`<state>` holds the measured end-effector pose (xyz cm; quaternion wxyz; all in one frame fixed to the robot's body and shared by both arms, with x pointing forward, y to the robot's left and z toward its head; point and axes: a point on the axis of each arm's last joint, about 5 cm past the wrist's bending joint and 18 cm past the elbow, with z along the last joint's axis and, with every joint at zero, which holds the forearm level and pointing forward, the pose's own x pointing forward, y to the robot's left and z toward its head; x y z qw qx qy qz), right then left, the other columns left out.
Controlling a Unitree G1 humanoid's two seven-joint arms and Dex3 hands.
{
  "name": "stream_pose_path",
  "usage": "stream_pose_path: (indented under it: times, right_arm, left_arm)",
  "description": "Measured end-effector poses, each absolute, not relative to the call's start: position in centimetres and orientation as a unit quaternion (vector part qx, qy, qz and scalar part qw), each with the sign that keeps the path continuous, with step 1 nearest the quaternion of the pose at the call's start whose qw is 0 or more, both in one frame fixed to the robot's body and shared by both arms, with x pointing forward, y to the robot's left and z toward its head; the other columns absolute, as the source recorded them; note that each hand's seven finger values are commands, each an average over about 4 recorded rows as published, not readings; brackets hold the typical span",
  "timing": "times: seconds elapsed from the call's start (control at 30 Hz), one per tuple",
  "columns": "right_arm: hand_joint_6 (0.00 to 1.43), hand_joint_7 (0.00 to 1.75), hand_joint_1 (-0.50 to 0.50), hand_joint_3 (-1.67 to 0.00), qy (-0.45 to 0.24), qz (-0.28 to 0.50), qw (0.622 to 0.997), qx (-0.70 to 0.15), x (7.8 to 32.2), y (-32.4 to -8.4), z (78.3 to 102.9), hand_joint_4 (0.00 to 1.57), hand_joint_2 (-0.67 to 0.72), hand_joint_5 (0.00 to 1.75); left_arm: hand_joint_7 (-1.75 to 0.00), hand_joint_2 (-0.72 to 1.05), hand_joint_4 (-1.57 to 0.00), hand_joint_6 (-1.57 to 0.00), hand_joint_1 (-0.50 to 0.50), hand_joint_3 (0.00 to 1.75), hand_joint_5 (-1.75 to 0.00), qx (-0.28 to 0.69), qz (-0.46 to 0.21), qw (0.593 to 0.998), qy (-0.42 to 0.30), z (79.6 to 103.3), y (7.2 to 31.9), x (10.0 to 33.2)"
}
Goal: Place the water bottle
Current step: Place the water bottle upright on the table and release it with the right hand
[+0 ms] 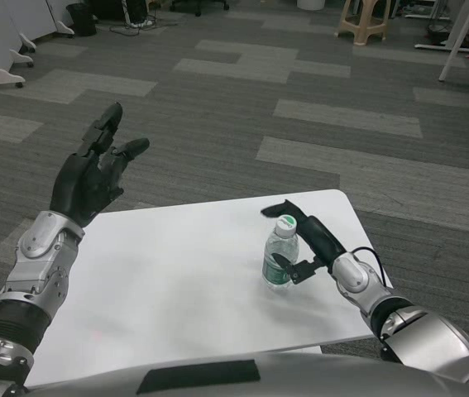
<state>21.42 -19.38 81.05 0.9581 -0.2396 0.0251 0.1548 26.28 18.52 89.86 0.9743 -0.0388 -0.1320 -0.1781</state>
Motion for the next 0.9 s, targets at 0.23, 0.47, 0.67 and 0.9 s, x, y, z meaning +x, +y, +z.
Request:
stream_pose_path:
  times: [0.23,0.47,0.67,0.9]
  right_arm:
    - [0.00,0.00,-0.38,-1.33,0.032,0.133,0.965,-0.225,21.1,-19.9,80.9,0.00,-0.56,0.00]
    - [0.00,0.00,-0.38,-1.19,0.027,0.108,0.970,-0.215,21.1,-20.7,81.2,0.00,-0.41,0.00]
    - [0.00,0.00,-0.38,-1.11,0.014,0.099,0.974,-0.206,21.3,-20.8,81.6,0.00,-0.43,0.00]
    - [0.00,0.00,-0.35,-1.11,0.000,0.100,0.974,-0.204,21.5,-20.7,81.9,0.00,-0.48,0.00]
  left_arm:
    - [0.00,1.05,0.00,0.00,-0.48,0.52,-0.82,-0.039,-0.178,0.974,-0.131,89.8,18.5,26.3]
    - [0.00,1.05,0.00,0.00,-0.48,0.52,-0.82,-0.039,-0.178,0.974,-0.131,89.8,18.5,26.2]
    - [0.00,1.05,0.00,0.00,-0.48,0.52,-0.82,-0.039,-0.178,0.974,-0.131,89.8,18.5,26.2]
    - [0.00,1.05,0.00,0.00,-0.48,0.52,-0.82,-0.039,-0.178,0.975,-0.131,89.8,18.5,26.2]
